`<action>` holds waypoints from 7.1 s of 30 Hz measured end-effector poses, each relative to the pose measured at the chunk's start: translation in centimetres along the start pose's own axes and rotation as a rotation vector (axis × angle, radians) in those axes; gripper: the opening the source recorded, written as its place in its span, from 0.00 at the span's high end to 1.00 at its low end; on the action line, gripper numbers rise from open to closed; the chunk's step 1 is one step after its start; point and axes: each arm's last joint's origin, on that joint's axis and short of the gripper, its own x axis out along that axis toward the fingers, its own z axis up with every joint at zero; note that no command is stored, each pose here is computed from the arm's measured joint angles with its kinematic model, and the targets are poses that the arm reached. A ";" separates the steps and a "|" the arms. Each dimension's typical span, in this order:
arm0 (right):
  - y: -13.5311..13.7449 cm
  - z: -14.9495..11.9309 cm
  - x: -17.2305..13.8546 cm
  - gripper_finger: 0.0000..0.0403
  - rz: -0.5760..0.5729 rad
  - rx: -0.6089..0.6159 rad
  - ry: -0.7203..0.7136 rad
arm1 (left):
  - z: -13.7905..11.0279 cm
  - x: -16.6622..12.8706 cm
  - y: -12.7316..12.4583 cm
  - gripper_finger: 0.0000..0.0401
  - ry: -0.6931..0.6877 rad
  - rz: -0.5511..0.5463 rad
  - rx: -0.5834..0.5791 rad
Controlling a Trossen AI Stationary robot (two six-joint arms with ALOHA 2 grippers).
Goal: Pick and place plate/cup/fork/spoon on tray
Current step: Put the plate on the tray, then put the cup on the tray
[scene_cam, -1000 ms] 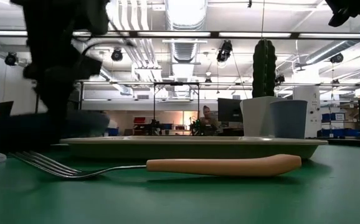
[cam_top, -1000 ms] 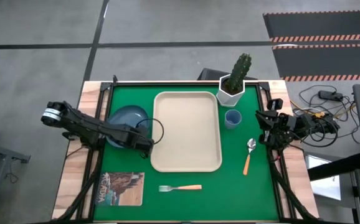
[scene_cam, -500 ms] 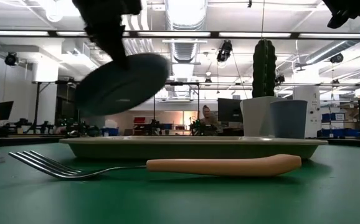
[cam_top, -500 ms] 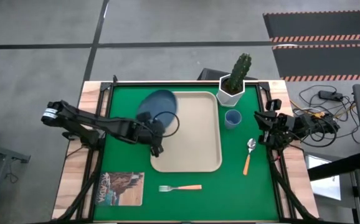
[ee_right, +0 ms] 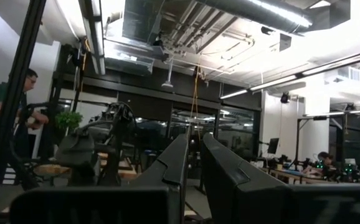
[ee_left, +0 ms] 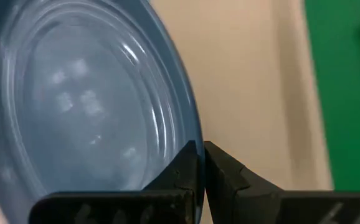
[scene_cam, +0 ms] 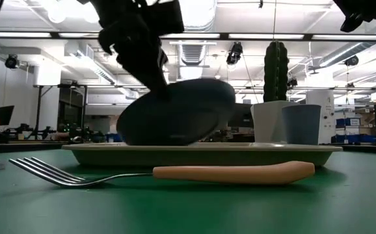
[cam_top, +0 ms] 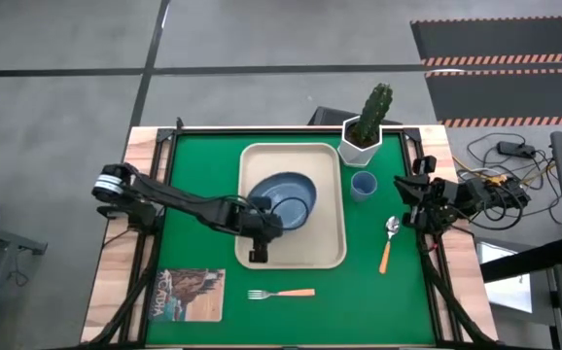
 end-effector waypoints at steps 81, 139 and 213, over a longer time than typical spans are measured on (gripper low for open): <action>0.9 -1.0 0.4 0.92 0.106 0.195 0.074 | -5.7 -7.0 2.5 0.89 -0.511 0.047 -0.192; 4.1 -0.5 8.8 0.92 -0.160 0.228 1.316 | -10.0 -11.3 4.9 0.89 -0.604 0.434 -0.098; -0.4 -9.5 11.6 0.97 -0.128 0.020 1.691 | -9.1 -12.1 5.0 0.89 -0.665 0.515 0.076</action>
